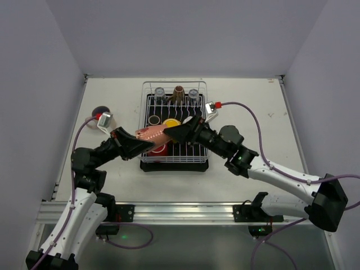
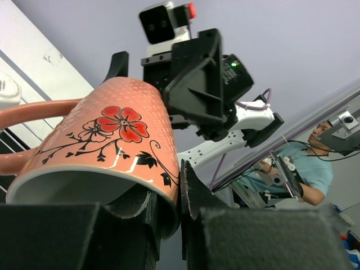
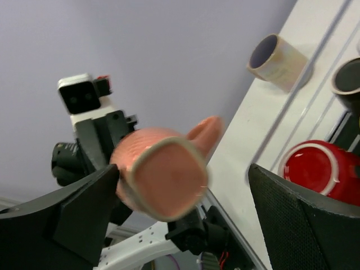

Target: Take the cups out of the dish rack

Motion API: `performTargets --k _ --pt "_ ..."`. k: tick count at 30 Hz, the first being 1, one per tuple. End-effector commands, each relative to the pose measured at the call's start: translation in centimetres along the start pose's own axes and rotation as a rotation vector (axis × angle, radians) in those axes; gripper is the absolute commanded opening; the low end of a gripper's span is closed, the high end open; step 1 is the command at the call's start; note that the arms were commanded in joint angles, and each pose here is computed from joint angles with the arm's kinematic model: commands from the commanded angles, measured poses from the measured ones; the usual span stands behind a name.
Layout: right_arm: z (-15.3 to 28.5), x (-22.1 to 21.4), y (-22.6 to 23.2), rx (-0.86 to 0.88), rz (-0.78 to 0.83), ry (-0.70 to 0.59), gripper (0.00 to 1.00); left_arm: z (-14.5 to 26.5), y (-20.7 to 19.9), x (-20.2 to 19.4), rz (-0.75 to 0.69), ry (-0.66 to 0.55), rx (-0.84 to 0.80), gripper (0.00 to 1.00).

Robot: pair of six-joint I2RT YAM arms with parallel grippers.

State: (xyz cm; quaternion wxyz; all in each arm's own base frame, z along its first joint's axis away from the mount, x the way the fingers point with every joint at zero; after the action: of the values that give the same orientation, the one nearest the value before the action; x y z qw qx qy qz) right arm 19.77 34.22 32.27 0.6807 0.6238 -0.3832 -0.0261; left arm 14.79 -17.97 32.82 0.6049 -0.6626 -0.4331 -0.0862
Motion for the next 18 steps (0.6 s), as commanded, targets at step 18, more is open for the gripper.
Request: performTargets --k 18 --pt "8.7 6.5 -2.5 -0.226 0.318 -0.105 0.99 4.2 11.9 13.0 -0.473 -0.038 1.148 0.00"
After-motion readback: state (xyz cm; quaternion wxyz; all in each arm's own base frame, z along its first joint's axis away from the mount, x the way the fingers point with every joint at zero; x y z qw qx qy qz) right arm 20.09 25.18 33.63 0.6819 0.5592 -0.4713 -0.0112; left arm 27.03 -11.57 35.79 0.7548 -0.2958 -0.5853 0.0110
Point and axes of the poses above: each gripper's point midway between its finger pads, its own z axis back along the fingers, its own y axis along the line the jaws close on, x = y × z, the point moved 2 cm from there along z, back along the fingers, and after that the axes turned 3 degrees about -z, right-handed, at the moved point
